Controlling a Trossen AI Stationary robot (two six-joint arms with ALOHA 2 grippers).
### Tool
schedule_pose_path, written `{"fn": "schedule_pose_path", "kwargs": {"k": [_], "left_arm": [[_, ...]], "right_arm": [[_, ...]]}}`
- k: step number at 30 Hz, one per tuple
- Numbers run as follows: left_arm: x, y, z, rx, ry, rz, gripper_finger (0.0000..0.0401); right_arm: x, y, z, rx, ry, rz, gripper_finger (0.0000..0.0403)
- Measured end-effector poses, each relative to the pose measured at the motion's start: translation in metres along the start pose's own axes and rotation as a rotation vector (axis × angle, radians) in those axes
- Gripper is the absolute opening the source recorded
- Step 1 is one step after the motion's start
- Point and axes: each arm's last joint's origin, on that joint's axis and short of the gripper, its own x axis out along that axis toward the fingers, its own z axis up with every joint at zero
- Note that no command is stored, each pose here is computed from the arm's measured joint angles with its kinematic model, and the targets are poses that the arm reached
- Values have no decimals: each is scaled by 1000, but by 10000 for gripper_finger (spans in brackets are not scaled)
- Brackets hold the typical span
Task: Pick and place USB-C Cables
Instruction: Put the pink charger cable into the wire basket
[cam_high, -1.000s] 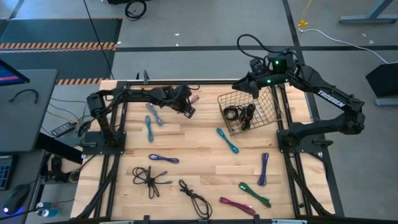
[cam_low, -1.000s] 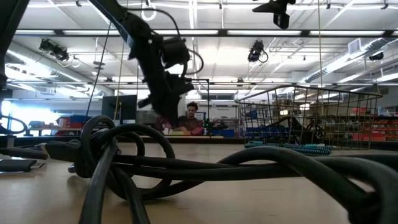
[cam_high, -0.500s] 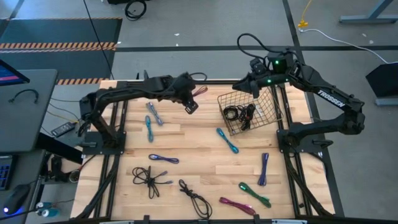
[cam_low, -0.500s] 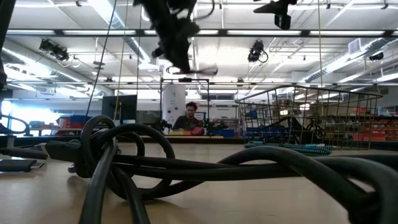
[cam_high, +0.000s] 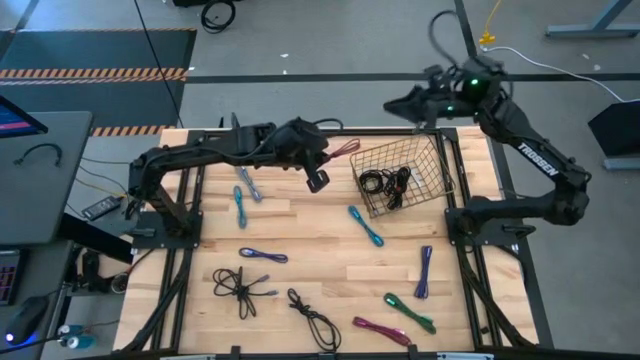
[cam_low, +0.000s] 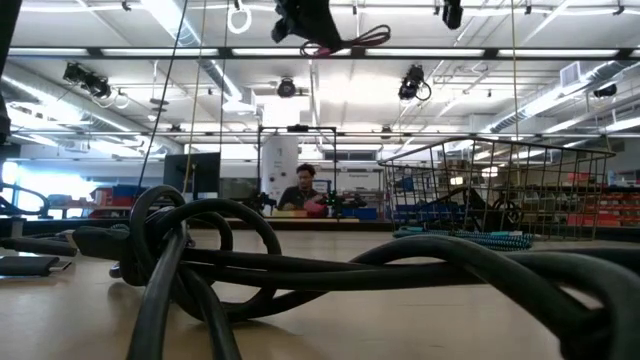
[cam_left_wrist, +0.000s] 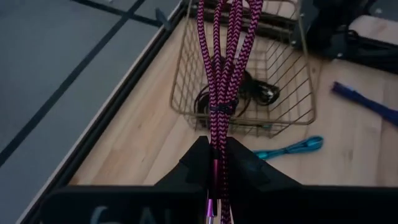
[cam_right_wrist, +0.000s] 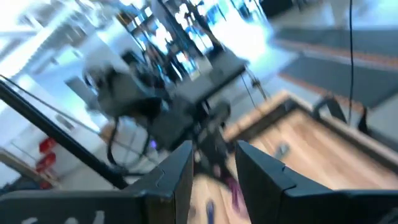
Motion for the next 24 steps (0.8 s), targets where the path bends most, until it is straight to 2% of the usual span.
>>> {"fn": "schedule_pose_path", "kwargs": {"k": [6, 16, 20, 24], "left_arm": [[18, -7, 1, -3, -17, -56, 32], [58, -13, 0, -11, -14, -141, 32], [54, -13, 6, 36, -25, -114, 32], [27, -14, 25, 76, -77, -105, 32]], "right_arm": [[-21, 8, 17, -20, -112, 69, 126], [-43, 21, 20, -40, -147, 100, 126], [-44, 19, 13, 1, -79, 91, 121], [-44, 8, -6, 59, 47, 3, 97]]}}
